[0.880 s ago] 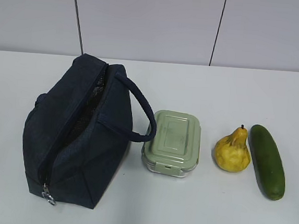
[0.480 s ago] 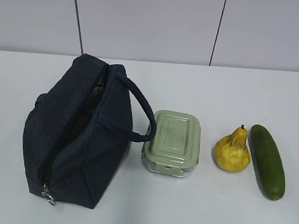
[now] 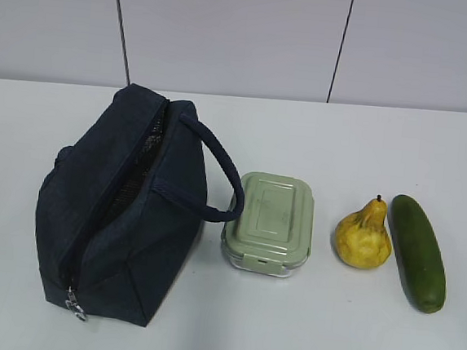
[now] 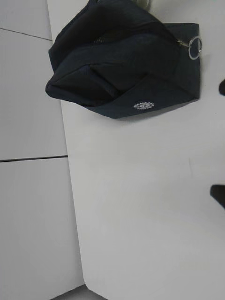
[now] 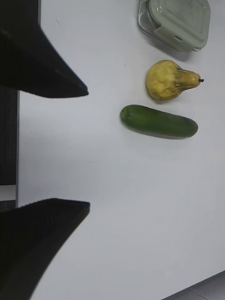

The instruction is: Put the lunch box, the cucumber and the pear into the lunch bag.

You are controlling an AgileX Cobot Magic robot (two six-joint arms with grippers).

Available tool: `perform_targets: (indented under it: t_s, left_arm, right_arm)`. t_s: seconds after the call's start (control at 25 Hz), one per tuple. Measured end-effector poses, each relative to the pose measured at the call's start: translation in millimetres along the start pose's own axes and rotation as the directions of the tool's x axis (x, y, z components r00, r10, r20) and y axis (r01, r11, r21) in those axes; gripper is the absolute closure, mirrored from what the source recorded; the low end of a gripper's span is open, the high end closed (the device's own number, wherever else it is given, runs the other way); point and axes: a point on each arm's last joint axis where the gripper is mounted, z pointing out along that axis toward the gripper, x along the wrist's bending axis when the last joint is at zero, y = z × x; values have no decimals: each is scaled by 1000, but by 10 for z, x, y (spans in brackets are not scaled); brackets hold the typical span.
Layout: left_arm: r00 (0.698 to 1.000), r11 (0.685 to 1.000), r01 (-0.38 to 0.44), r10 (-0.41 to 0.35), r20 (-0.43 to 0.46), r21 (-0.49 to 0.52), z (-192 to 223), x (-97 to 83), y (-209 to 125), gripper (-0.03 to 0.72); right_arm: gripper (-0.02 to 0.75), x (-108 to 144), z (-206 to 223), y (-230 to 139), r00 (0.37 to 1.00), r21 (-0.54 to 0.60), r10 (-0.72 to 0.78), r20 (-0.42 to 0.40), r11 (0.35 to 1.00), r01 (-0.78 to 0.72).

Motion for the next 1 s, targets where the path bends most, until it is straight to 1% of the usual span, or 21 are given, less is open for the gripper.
perform_targets:
  t_s: [0.16, 0.28, 0.4, 0.48, 0.6, 0.64, 0.72, 0.8, 1.0]
  left_arm:
    - [1000, 1000, 6, -6, 14, -1, 0, -12, 1, 346]
    - [999, 1000, 9, -10, 51, 7, 14, -28, 16, 346]
    - [998, 1000, 16, -18, 65, 27, 84, -29, 132, 352]
    - [996, 998, 33, -37, 86, 45, 176, -39, 252, 356]
    - [989, 995, 73, -81, 125, 68, 342, -63, 420, 358]
    - [986, 994, 88, -96, 135, 69, 398, -69, 473, 358]
    - [983, 992, 106, -115, 140, 69, 498, -68, 567, 358]
    - [983, 991, 114, -123, 135, 74, 601, -57, 659, 358]
    - [985, 992, 104, -112, 128, 71, 746, -36, 842, 360]
  right_arm:
    - [221, 0, 0, 0, 1000, 0, 0, 0, 1000, 0]
    - [221, 1, 0, 8, 1000, -9, 0, -1, 1000, 0]
    - [221, 4, 39, 99, 1000, 14, 0, -7, 1000, 0]
    - [221, 8, 98, 172, 1000, 41, -1, -10, 999, 1]
    - [221, 10, 211, 339, 1000, 83, -5, -13, 997, 6]
    - [221, 12, 284, 412, 1000, 114, -7, -15, 993, 9]
    - [221, 16, 393, 529, 1000, 150, -7, -19, 989, 10]
    - [221, 22, 502, 652, 1000, 185, 1, -23, 983, 4]
    - [221, 46, 782, 988, 999, 255, 22, -41, 967, -11]
